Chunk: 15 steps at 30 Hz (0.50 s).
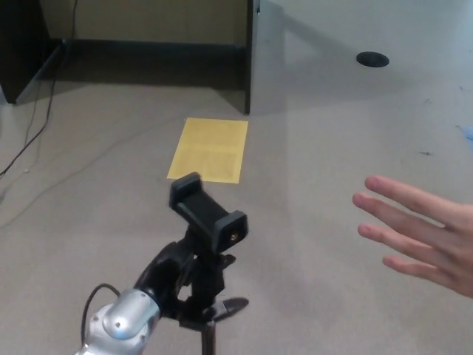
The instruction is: There is a tripod standing in front of the robot and the robot extends its left arm to grab it. It lifts the tripod and passes it to a person.
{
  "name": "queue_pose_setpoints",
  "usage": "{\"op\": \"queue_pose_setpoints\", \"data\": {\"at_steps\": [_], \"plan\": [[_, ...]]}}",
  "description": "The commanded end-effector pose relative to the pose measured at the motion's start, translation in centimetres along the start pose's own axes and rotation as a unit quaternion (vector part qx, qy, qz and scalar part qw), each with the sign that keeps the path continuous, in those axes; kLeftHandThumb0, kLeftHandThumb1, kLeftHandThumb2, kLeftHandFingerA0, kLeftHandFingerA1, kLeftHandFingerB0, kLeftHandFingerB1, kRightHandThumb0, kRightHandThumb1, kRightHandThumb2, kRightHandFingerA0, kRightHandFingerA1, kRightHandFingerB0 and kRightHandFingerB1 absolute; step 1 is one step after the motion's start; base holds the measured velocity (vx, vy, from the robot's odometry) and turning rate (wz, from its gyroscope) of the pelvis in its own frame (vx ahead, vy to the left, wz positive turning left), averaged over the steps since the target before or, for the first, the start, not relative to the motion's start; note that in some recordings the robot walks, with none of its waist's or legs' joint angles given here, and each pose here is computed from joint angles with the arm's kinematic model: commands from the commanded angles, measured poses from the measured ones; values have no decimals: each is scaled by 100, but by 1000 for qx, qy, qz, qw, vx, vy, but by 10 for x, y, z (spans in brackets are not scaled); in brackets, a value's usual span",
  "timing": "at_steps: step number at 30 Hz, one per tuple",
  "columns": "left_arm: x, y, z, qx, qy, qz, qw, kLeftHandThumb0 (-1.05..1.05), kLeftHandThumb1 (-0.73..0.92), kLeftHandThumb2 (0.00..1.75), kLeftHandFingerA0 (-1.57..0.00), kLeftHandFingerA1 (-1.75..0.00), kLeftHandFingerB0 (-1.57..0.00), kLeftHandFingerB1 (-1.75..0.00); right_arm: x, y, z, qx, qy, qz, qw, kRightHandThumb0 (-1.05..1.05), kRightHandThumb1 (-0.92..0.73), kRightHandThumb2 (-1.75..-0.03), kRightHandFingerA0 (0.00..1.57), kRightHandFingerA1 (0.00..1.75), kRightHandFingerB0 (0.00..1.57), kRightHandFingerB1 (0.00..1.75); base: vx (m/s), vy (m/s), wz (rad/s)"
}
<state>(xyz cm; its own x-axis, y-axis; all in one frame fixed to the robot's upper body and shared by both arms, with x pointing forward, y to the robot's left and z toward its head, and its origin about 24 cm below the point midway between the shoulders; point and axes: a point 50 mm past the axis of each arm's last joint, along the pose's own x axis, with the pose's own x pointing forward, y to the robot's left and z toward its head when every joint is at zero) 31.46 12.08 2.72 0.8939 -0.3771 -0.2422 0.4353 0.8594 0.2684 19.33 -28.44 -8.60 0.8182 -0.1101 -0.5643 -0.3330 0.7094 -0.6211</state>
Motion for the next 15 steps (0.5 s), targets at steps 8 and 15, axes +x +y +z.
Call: {"op": "queue_pose_setpoints", "data": {"at_steps": [8,15], "plan": [[-10,-31,-17,30,15,-23,999,-54,41,65,-23,-42,-8,-30,-10,4,-16,-6,20,16,1000,-39,-69,-61,78,45,56,39,0,0,0],[-9,-36,-16,35,-8,-33,999,-31,77,64,-61,-47,-23,-30,-7,3,-13,1,20,20,1000,-39,-70,-60,77,45,56,38,0,0,0]]}}
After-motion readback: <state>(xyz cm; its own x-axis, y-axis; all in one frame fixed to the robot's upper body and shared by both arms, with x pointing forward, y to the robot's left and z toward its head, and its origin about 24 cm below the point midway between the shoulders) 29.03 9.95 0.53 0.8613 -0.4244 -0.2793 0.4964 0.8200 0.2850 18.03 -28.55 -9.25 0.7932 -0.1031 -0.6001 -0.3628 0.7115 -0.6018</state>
